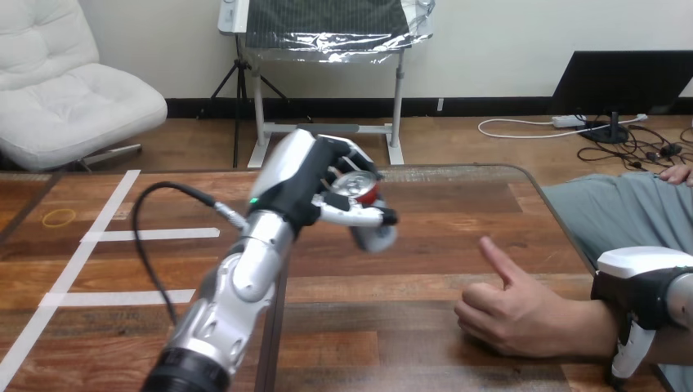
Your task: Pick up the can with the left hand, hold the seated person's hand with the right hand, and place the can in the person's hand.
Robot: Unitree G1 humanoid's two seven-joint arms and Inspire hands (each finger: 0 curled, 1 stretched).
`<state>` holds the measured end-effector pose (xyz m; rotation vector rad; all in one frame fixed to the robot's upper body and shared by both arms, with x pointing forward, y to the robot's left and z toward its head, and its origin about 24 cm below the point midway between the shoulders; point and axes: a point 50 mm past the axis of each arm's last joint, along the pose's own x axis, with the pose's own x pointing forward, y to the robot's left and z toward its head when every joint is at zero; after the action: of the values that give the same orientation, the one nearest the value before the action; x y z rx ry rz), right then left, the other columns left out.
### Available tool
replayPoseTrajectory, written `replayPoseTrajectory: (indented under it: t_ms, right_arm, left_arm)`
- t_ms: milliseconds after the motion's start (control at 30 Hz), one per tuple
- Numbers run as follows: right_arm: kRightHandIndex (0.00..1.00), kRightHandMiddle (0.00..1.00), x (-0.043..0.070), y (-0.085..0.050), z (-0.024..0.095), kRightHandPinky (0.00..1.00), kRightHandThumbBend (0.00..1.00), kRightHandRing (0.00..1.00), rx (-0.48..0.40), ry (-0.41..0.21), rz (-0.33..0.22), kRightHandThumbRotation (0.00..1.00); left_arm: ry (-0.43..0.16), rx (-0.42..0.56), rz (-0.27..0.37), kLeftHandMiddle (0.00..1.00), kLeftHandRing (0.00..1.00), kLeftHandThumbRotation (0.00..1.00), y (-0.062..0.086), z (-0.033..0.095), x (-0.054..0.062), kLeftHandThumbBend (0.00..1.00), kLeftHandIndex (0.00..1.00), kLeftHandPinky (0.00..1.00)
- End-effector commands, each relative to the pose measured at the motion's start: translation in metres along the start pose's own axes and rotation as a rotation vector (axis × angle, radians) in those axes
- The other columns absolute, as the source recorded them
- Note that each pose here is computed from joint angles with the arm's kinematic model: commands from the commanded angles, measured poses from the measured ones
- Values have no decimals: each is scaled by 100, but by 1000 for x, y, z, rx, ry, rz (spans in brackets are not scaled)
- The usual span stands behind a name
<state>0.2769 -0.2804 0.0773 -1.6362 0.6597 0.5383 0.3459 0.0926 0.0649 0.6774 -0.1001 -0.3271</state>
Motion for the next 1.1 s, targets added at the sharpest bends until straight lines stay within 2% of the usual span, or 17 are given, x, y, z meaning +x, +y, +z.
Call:
replayPoseTrajectory:
  t_ms: [0, 367, 800, 1067]
  right_arm:
    - [50, 54, -8, -14, -10, 30, 68, 44, 40, 20, -48, 0]
    - [49, 49, -16, -34, -13, 25, 71, 37, 61, -6, -138, 0]
    - [37, 40, -26, -53, -8, 18, 72, 29, 35, -25, -205, 0]
    - [39, 41, -32, -64, -4, 19, 71, 30, 22, -45, -230, 0]
  left_arm:
    - [-136, -34, 30, 46, 40, 0, 16, 50, 25, 65, 49, 35]
    - [-146, -98, -31, 46, 39, 0, 3, 70, 36, 67, 49, 34]
    - [-175, -118, -78, 45, 39, 0, -10, 91, 48, 68, 48, 35]
    - [-192, -128, -93, 45, 38, 0, -16, 104, 54, 70, 47, 33]
